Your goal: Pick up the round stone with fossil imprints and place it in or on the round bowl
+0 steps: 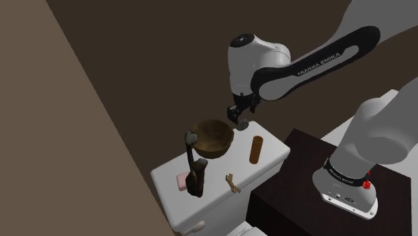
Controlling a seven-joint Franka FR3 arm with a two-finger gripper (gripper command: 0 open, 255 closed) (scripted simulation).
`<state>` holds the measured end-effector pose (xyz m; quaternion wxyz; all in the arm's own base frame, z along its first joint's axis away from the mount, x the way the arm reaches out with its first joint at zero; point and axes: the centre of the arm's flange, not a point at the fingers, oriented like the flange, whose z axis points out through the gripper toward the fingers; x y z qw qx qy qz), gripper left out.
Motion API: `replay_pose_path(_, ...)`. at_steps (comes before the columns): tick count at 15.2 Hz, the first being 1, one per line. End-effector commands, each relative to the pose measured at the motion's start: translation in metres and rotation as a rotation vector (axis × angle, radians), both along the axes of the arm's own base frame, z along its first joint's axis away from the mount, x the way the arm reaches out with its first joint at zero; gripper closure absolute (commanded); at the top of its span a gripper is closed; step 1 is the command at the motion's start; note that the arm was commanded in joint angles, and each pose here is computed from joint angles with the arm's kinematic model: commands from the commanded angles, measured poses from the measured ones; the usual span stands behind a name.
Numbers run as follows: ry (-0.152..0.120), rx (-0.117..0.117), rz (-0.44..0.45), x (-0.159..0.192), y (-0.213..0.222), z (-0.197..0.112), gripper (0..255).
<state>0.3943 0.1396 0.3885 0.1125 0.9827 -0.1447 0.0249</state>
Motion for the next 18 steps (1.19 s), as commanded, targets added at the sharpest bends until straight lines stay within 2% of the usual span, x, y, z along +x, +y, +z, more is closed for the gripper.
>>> replay_pose_path(1, 0.004, -0.05, 0.048, 0.012, 0.009, -0.019, 0)
replay_pose_path(9, 0.004, -0.05, 0.048, 0.013, -0.002, -0.057, 0)
replay_pose_path(16, 0.004, -0.05, 0.048, 0.014, -0.002, -0.057, 0)
replay_pose_path(17, 0.004, -0.05, 0.048, 0.007, -0.001, -0.057, 255)
replay_pose_path(18, 0.003, -0.05, 0.047, 0.006, -0.002, -0.06, 255)
